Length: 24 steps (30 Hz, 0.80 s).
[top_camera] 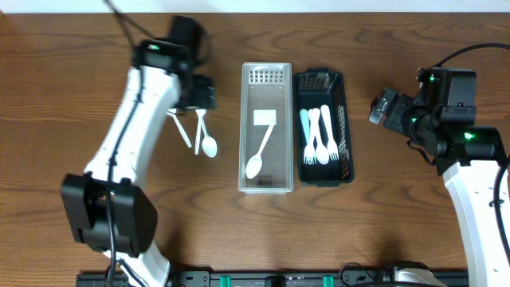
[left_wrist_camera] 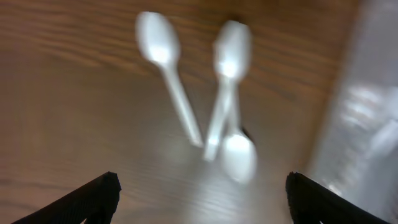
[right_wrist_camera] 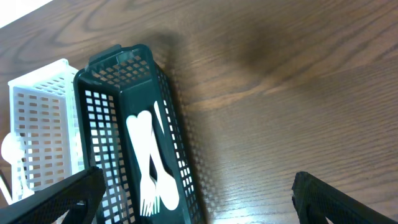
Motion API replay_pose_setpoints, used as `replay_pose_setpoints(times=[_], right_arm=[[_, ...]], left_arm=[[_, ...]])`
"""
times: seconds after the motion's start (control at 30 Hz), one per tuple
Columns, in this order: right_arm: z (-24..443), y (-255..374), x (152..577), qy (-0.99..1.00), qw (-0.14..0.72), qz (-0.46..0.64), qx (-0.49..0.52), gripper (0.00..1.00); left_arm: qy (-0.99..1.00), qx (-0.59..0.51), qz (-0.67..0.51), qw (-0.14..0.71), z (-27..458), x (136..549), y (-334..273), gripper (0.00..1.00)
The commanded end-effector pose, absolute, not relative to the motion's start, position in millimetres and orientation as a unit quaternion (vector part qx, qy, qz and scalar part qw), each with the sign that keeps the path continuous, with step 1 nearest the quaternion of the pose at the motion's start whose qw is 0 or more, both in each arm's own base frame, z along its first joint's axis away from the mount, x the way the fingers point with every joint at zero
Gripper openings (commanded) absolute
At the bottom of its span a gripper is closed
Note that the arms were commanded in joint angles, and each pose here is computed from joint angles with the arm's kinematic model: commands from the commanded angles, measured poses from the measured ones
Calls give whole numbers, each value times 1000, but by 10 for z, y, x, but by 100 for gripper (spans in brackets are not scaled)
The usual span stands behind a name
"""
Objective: Pack container
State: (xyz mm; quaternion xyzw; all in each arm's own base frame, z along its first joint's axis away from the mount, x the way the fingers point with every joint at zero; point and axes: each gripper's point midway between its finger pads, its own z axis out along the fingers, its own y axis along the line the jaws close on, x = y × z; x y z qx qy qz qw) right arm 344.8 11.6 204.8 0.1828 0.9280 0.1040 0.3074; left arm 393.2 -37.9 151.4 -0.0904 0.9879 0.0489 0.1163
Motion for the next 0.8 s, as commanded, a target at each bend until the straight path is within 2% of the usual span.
replay_pose_setpoints(times=[0.0,0.1,0.23,0.53,0.77], right_arm=[[2075,94,3464,927,311,101,182,99],[2075,94,3464,927,311,101,182,99],[2075,94,3464,927,311,101,182,99],[2075,94,3464,927,311,101,182,99],[2074,94,3463,927,311,101,182,99]], left_arm=[[982,-139,74,101,1328,4031,29,88],[981,-170,49,83,1108,4114,196,87],[980,-191,13,54,769,4191,253,69],[981,-192,21,-18,108,4129,265,69],[981,-192,22,-25,35,4120,264,69]])
